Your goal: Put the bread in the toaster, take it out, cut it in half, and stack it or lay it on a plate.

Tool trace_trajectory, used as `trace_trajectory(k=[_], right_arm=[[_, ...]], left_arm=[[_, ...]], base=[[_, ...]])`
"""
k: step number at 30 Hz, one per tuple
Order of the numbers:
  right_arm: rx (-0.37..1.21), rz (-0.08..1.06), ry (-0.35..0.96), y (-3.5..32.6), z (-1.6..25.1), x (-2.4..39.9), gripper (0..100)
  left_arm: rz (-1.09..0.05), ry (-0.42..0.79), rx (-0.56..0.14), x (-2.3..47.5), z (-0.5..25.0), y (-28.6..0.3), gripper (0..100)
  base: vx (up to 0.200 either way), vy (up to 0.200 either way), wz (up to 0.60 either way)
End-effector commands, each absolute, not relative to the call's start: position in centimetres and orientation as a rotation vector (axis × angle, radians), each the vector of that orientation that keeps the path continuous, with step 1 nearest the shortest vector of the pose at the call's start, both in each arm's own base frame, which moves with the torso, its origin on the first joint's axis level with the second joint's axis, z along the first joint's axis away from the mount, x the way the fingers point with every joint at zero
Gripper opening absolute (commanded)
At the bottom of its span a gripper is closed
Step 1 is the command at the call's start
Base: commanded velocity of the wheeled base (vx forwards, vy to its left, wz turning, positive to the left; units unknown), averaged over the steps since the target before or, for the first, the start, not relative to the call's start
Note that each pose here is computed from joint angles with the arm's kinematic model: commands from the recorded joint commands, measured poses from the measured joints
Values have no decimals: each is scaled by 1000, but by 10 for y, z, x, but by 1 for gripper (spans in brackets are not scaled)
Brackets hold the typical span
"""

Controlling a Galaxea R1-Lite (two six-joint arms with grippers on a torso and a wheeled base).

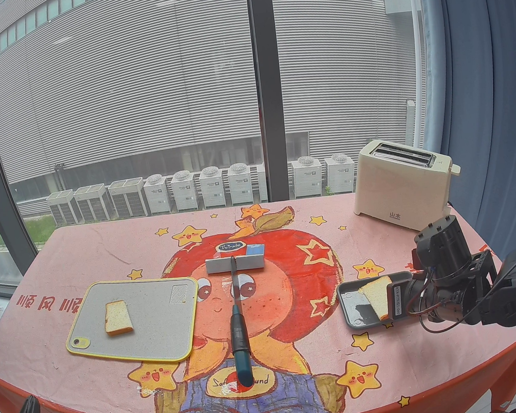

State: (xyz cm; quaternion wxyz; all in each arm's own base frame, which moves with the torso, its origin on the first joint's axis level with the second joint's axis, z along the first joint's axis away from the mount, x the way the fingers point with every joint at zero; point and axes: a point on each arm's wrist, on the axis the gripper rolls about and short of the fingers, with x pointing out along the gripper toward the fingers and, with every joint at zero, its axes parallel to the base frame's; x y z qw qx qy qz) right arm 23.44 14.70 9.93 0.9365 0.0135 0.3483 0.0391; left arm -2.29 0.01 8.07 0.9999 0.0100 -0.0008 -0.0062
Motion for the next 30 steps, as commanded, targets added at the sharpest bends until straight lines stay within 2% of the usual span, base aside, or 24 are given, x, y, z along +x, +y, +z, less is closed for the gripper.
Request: trace_trajectory(k=[1,30], right_arm=[[23,76,720,148,96,236,0],[21,42,667,153,87,242,0]], left_arm=[[-12,-2,20,-23,76,0,0],[-12,-2,20,-23,76,0,0]], base=[[0,0,0],[0,0,0]])
